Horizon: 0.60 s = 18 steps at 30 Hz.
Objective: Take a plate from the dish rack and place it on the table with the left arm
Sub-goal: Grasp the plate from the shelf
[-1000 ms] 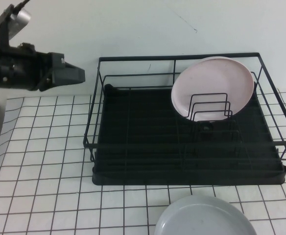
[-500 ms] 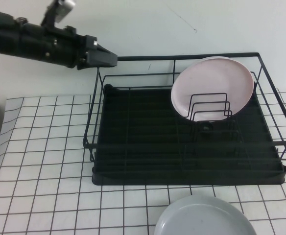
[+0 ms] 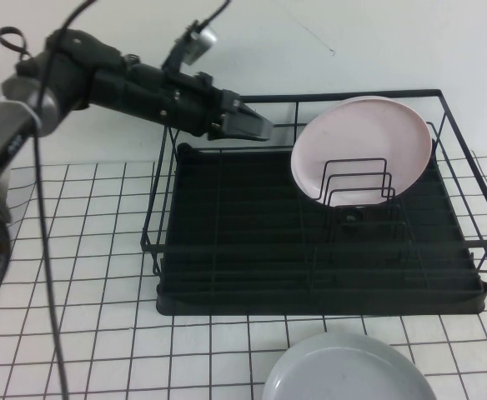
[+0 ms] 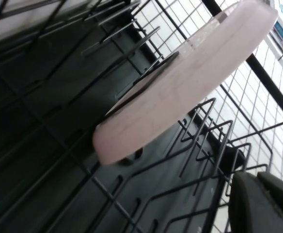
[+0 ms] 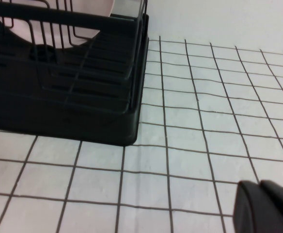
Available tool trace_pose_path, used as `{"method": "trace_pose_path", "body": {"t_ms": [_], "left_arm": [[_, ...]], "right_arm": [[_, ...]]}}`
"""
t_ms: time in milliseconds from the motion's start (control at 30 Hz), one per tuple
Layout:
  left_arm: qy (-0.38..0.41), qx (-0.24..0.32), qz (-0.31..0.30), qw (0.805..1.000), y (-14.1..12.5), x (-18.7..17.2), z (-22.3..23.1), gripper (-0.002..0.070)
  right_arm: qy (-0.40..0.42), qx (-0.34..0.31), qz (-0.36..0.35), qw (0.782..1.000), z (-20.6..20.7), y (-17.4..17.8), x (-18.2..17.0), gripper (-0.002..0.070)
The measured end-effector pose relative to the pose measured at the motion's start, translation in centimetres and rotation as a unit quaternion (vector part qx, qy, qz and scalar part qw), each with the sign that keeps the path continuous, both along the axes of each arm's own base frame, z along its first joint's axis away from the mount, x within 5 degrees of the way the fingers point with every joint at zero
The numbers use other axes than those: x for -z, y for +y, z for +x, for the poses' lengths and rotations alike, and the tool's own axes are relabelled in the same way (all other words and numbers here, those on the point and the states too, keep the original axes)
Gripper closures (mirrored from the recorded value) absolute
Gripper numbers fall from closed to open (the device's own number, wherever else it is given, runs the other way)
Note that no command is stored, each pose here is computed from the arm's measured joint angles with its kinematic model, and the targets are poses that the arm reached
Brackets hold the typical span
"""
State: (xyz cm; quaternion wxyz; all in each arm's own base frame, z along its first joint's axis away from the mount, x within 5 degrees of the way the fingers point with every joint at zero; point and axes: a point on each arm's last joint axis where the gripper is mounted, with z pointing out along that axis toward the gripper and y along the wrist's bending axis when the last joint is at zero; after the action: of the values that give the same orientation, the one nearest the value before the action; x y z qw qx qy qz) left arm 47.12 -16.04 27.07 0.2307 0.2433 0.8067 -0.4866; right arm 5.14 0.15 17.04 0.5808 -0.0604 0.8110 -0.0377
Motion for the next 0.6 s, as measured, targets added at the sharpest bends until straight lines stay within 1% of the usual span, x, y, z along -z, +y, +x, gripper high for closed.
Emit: {"method": "trace_pose_path", "body": {"t_ms": [100,200,267,333,400,567,600], "left_arm": [[-0.006,0.011,-0.003,1.0,-1.2,0.4,0.2,0.0678],[-0.009,0.016,-0.006,1.0,-1.6,0.9,0.4,0.0678],[-0.024,0.018,-0.004,1.0,-1.6,1.1,0.6,0.0675],[-0.047,0.02,-0.001,0.999,-1.6,1.2,0.8,0.0646],[-0.069,0.021,0.003,0.997,-1.6,1.2,0.9,0.0578],[-0.095,0.009,-0.011,0.995,-1.7,0.8,1.3,0.0334],[-0.097,0.003,-0.013,0.995,-1.7,0.8,1.4,0.0299]], "right_arm": [[0.0,0.0,0.0,1.0,0.0,0.0,0.0,0.0678],[0.0,0.0,0.0,1.0,0.0,0.0,0.0,0.0678],[0.0,0.0,0.0,1.0,0.0,0.0,0.0,0.0678],[0.0,0.0,0.0,1.0,0.0,0.0,0.0,0.0678],[0.0,0.0,0.0,1.0,0.0,0.0,0.0,0.0678],[0.0,0.0,0.0,1.0,0.0,0.0,0.0,0.0678],[0.0,0.0,0.0,1.0,0.0,0.0,0.0,0.0678]]}}
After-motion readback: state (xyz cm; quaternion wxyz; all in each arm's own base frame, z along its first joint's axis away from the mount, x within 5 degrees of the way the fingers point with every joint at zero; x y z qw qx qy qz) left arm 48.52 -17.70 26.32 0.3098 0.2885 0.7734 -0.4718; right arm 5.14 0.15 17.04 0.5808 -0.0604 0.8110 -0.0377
